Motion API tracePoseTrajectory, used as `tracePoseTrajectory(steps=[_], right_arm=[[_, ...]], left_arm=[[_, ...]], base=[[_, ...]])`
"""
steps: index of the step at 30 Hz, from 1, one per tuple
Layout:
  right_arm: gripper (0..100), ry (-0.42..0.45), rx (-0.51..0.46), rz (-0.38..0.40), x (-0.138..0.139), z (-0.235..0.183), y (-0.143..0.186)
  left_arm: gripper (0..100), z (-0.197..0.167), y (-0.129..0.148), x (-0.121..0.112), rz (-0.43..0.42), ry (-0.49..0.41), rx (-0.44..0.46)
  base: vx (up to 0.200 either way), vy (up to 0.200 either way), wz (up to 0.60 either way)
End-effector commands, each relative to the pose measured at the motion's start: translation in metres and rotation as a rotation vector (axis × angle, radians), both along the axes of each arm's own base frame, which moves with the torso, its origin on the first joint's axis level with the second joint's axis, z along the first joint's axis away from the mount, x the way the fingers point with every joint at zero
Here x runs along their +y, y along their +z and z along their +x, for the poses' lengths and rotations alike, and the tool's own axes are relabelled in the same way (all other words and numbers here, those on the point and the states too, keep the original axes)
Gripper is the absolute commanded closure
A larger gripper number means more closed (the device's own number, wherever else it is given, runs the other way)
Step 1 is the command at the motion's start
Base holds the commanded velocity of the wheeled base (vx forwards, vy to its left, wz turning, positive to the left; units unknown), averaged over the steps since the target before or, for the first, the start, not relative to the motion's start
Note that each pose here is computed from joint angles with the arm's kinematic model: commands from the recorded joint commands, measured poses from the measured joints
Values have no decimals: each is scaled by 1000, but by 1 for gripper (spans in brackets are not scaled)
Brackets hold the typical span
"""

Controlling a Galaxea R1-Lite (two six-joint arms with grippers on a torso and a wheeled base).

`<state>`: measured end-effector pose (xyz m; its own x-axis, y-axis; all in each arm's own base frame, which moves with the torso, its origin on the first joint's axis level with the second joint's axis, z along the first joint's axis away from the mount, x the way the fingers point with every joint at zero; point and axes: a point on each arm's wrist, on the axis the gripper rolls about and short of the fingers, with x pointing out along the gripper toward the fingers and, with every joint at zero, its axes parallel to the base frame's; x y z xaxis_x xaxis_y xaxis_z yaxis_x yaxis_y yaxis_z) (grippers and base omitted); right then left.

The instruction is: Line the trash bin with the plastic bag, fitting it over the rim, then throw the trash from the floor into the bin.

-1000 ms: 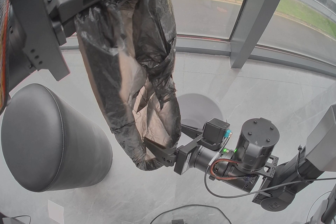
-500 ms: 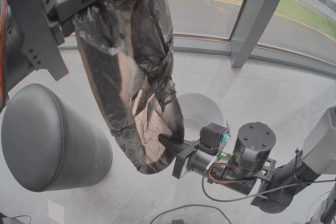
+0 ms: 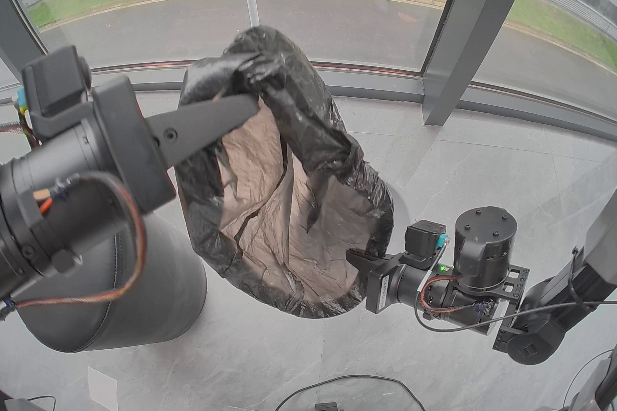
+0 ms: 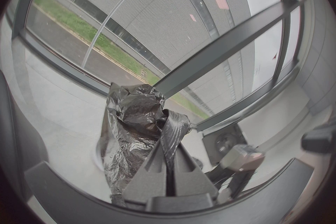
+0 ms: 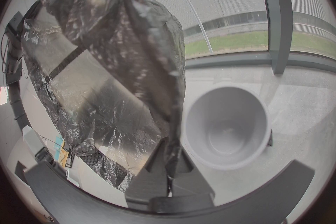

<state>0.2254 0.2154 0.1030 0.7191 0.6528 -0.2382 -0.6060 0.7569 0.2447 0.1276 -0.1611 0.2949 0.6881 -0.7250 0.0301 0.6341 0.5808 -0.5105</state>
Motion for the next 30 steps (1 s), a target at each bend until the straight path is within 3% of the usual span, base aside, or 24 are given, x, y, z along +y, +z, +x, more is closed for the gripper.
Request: tracePoseTrajectory(steps=[1, 6, 12, 18, 30], right_arm=[[100, -58, 7, -25, -31, -10, 71], [100, -71, 87, -87, -44, -21, 119], [100, -85, 87, -92, -43, -19, 140], [100, -89, 158, -150, -45, -19, 162], [100, -99, 287, -214, -51, -26, 190]], left_arm=[[100, 21, -58, 1, 304, 112, -2], [100, 15, -67, 6, 341, 98, 8], [100, 17, -75, 5, 341, 47, 50], [100, 17, -74, 9, 218, -133, 158], [100, 24, -83, 5, 186, -143, 259]], base=[[0, 0, 0], [0, 0, 0], [0, 0, 0], [0, 0, 0], [0, 0, 0]])
